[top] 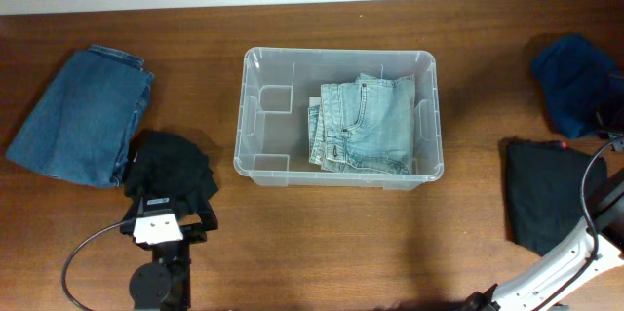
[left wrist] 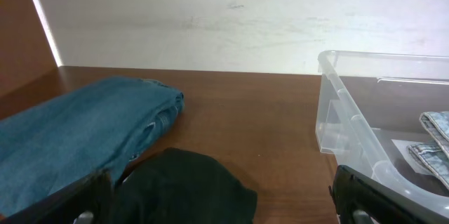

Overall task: Pack container
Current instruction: 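Lower the right gripper onto the teal shirt and grasp it, then lift the teal shirt and carry it over the bin's left side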

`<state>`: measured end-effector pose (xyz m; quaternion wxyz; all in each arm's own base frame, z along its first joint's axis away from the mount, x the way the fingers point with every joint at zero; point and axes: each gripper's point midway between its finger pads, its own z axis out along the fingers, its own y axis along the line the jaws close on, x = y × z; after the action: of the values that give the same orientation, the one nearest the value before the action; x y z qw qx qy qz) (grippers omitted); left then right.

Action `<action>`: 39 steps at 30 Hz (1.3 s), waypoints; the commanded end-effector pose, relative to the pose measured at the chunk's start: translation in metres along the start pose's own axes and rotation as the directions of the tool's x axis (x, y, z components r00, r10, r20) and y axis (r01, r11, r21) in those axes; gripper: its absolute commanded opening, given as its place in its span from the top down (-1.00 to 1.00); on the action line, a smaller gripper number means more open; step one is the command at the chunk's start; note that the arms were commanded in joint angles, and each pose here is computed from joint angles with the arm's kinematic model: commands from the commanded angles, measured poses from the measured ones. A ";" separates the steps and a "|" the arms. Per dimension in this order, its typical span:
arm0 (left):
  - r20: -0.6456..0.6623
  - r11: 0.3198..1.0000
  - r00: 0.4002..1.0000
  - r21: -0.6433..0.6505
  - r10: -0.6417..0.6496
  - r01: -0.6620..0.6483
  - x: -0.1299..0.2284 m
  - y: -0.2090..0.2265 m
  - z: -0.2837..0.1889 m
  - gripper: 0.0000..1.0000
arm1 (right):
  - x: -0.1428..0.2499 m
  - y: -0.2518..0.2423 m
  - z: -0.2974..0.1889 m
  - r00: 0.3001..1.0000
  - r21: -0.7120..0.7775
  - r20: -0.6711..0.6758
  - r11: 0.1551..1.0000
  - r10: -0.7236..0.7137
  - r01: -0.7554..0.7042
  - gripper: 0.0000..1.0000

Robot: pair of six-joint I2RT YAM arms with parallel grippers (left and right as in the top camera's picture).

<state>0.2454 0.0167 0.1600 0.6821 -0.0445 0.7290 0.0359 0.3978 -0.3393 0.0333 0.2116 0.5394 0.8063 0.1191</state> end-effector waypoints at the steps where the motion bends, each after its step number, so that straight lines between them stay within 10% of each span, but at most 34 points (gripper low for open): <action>1: 0.001 1.000 1.000 -0.001 0.012 -0.012 0.001 0.000 0.000 -0.99 | 0.005 -0.002 0.009 1.000 0.003 -0.023 1.000 -0.004 0.004 0.92; 18: 0.002 1.000 1.000 -0.001 0.012 -0.012 0.000 0.000 0.000 -0.99 | -0.011 0.086 -0.078 0.966 -0.197 0.124 0.949 -0.227 0.248 0.92; 39: 0.001 1.000 1.000 -0.001 0.012 -0.012 0.001 0.000 0.000 -0.99 | 0.094 0.287 -0.236 0.565 -0.380 0.520 0.419 -0.640 0.824 0.92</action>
<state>0.2454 0.0167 0.1600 0.6821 -0.0445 0.7290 0.0359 0.5017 -0.1641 0.2370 0.4192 0.1385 0.8749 0.1988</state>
